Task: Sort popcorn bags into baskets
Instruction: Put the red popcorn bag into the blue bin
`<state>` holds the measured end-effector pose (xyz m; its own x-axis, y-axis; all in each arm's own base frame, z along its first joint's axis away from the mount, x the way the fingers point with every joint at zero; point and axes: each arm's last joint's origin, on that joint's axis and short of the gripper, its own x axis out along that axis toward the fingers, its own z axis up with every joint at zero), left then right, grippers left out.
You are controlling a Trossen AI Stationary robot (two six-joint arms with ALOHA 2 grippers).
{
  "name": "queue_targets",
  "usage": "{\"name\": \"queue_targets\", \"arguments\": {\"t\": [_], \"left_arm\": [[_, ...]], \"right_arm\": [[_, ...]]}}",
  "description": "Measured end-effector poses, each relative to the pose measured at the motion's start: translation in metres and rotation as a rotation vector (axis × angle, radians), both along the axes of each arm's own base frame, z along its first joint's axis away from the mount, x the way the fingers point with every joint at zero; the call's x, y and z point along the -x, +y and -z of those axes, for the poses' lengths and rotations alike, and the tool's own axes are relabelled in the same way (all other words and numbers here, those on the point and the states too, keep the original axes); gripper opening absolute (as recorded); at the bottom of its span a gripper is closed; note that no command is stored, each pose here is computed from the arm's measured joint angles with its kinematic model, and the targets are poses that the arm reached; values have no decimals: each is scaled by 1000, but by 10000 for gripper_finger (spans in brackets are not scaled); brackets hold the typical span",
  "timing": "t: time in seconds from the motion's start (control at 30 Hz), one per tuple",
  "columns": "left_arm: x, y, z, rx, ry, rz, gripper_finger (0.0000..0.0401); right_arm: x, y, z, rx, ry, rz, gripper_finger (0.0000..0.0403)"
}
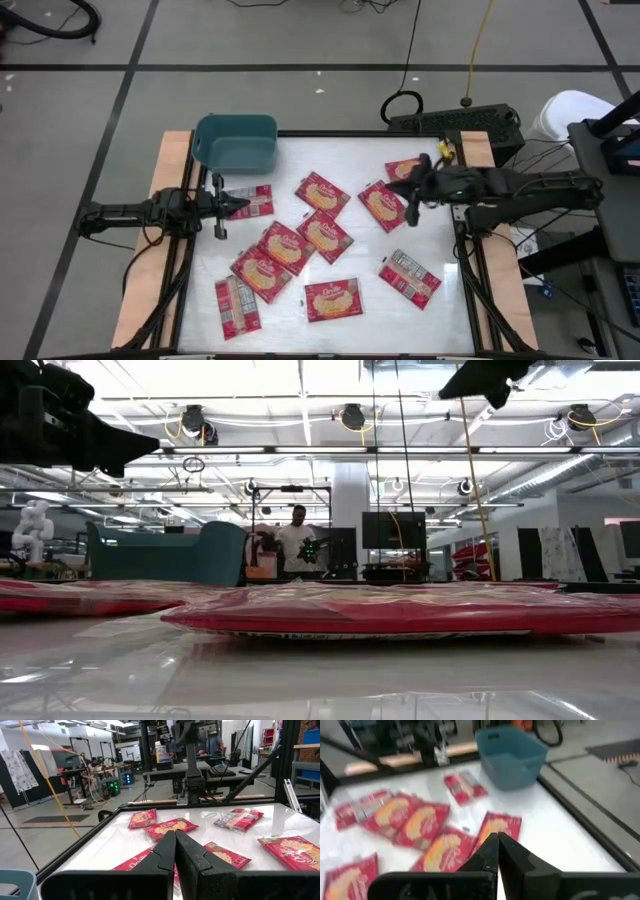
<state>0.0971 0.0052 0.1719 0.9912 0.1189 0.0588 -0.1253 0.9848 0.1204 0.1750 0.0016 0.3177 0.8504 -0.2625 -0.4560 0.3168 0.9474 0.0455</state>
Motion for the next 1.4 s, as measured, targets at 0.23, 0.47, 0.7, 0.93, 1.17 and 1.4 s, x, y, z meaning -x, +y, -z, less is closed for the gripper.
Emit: {"name": "queue_targets", "arguments": {"t": [0.23,0.47,0.7,0.93,1.17,1.4], "left_arm": [[0,0,0,0,0,0,10],[0,0,0,0,-1,-1,10],[0,0,0,40,-6,3,10],[0,0,0,27,-3,2,10],[0,0,0,83,-9,1,10],[0,0,0,83,-10,0,10]], "right_arm": [[-27,1,37,-29,306,63,33],[-41,11,75,-42,586,85,89],[-52,29,106,35,728,-15,144],[-40,38,142,50,771,-45,184],[-33,40,168,39,699,-64,206],[-29,38,182,56,635,-41,215]]}}
